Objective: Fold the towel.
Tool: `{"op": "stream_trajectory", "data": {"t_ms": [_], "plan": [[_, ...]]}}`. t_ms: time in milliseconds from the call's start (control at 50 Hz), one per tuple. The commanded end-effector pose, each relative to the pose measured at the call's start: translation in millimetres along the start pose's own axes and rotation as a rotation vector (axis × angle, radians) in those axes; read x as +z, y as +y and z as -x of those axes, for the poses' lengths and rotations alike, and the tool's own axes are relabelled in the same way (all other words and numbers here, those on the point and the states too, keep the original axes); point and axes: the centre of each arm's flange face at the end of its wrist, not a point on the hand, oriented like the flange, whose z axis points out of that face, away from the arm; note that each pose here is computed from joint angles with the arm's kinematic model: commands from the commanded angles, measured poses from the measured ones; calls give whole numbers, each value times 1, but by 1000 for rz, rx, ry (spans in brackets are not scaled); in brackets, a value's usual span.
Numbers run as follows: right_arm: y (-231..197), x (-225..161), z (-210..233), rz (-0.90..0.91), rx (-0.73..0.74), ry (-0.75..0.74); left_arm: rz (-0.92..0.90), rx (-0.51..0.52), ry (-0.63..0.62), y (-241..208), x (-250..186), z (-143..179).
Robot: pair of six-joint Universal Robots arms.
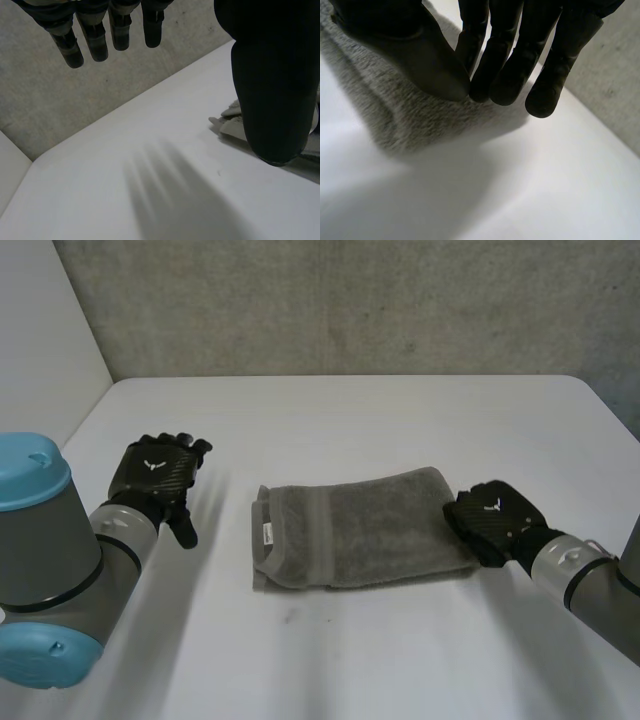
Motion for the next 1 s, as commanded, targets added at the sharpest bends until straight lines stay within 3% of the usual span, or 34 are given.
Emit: {"op": "stream_trajectory", "data": {"t_ms": [20,60,120,180,300,380,560,1000], "plan": [[-69,9,34,-185,-107,-94,-33,-5,-12,-11,-1,3],[-96,13,71,-232,-105,-190,-56,-6,-22,-18,-2,6],[-103,16,94,-202,-78,-221,-70,-10,-30,-24,-3,8],[-101,17,93,-178,-66,-194,-71,-10,-32,-24,-4,9],[-80,15,79,-115,-41,-122,-65,-11,-25,-22,-6,8],[-45,11,42,-16,25,-37,-55,-32,-19,-19,-5,7],[1,-11,14,54,131,-35,-41,-54,-12,-14,-6,6],[11,-5,1,-17,96,24,-40,-56,-12,-13,-6,5]]}}
